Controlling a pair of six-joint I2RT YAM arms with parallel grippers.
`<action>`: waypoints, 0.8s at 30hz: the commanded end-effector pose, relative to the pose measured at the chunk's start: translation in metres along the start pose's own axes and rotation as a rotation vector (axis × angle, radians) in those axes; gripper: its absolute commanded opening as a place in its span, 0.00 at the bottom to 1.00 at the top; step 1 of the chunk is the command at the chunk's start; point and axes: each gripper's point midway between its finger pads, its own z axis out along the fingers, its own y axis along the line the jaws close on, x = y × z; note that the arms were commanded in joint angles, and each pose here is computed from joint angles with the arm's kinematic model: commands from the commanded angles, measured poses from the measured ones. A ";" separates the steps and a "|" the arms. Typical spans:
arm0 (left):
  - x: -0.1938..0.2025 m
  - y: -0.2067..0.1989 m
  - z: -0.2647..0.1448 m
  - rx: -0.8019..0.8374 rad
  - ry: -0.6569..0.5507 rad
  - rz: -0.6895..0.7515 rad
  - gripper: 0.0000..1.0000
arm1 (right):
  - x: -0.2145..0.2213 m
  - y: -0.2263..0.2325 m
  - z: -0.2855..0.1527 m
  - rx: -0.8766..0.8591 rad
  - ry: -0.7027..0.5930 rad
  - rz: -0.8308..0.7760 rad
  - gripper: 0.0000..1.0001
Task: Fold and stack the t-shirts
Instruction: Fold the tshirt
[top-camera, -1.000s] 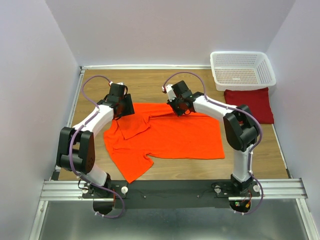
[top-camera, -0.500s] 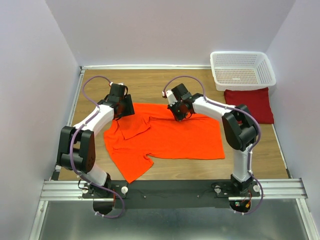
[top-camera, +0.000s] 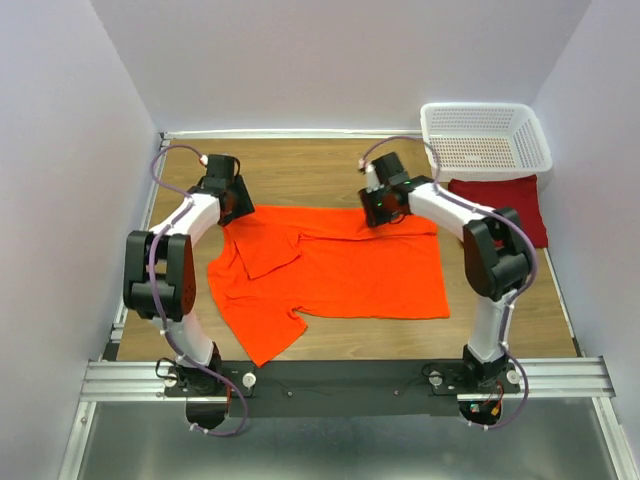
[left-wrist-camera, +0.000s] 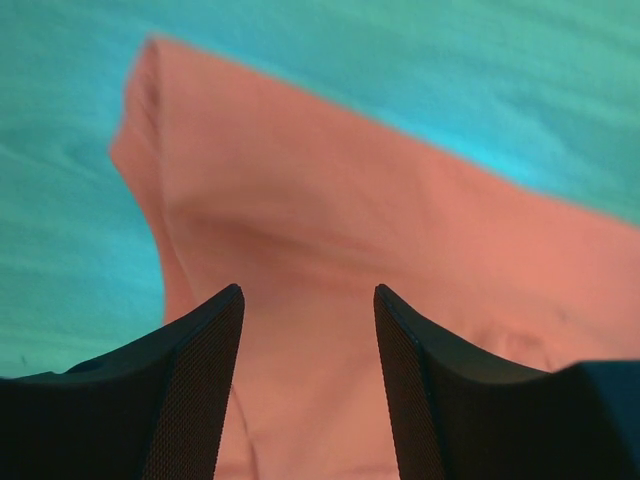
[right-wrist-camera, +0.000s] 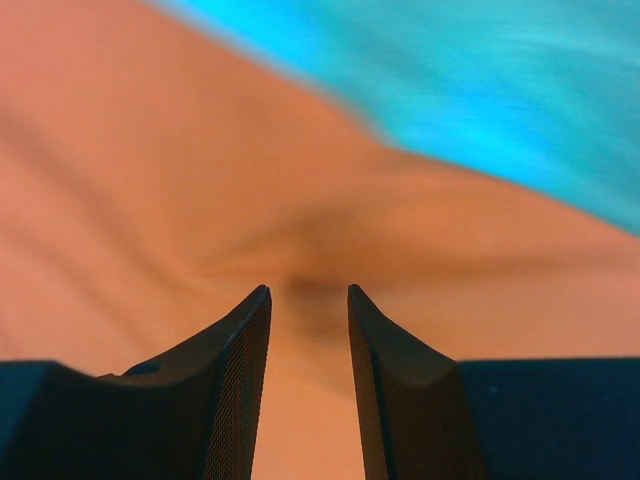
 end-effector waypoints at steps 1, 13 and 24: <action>-0.029 0.002 0.022 0.010 -0.036 -0.057 0.61 | -0.022 -0.067 -0.024 0.156 -0.139 0.259 0.44; -0.020 0.041 0.080 -0.061 0.061 -0.175 0.56 | 0.044 -0.176 -0.006 0.398 -0.134 0.709 0.41; -0.023 0.065 0.085 -0.095 0.070 -0.235 0.56 | 0.090 -0.202 -0.028 0.491 -0.112 0.859 0.42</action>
